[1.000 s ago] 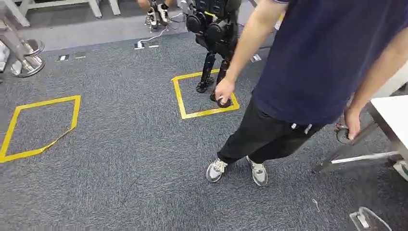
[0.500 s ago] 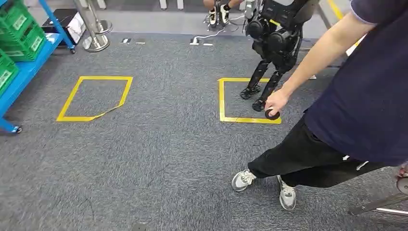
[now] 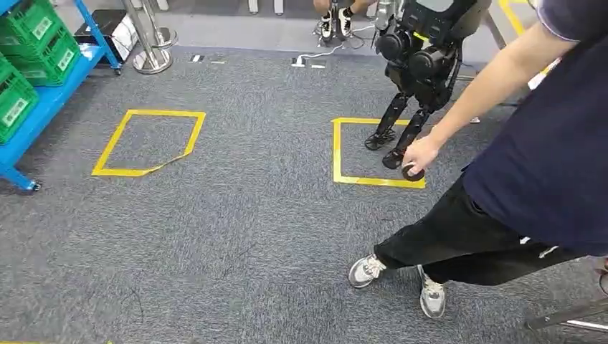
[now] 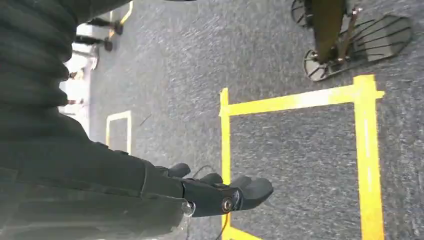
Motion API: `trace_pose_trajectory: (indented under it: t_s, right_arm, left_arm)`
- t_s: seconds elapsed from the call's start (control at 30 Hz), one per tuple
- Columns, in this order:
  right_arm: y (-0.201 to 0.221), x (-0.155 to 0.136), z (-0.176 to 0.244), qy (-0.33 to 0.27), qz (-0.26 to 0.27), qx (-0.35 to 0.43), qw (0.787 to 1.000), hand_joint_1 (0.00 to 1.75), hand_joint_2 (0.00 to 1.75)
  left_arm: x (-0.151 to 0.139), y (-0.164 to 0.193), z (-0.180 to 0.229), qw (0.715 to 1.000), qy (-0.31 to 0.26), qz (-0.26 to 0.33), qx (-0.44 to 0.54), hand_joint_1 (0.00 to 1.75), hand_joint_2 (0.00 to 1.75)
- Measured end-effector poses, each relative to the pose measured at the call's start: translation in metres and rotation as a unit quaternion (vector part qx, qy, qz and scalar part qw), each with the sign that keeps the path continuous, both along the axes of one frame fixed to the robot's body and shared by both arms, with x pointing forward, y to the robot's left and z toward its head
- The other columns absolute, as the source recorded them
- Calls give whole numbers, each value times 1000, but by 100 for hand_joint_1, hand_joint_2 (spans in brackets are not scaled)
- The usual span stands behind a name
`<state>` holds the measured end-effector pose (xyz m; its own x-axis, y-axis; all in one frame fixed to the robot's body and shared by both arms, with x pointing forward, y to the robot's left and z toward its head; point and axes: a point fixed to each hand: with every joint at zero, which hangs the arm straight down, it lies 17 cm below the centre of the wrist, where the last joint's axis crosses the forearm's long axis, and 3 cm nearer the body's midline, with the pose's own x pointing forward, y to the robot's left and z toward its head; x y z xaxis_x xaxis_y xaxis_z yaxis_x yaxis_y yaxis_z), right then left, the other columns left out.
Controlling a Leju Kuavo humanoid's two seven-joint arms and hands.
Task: Take the parts from the cabinet and place them on the table.
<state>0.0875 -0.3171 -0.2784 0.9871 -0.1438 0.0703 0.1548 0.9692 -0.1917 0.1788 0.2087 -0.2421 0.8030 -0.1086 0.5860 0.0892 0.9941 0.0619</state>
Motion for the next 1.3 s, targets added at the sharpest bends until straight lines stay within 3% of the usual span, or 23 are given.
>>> trace_pose_trajectory:
  t_s: [0.37, 0.6, 1.3]
  right_arm:
    - [-3, -7, -1, 5, 3, -7, 1000, 0, 175]
    - [-4, 8, 2, -5, 11, -8, 1000, 0, 175]
    - [-4, -4, 0, 4, 18, -8, 1000, 0, 175]
  left_arm:
    - [-3, 3, -1, 1000, 3, 0, 2, 0, 0]
    - [-7, 0, -2, 1000, 7, 0, 0, 0, 0]
    - [-3, 0, -1, 1000, 3, 0, 0, 0, 0]
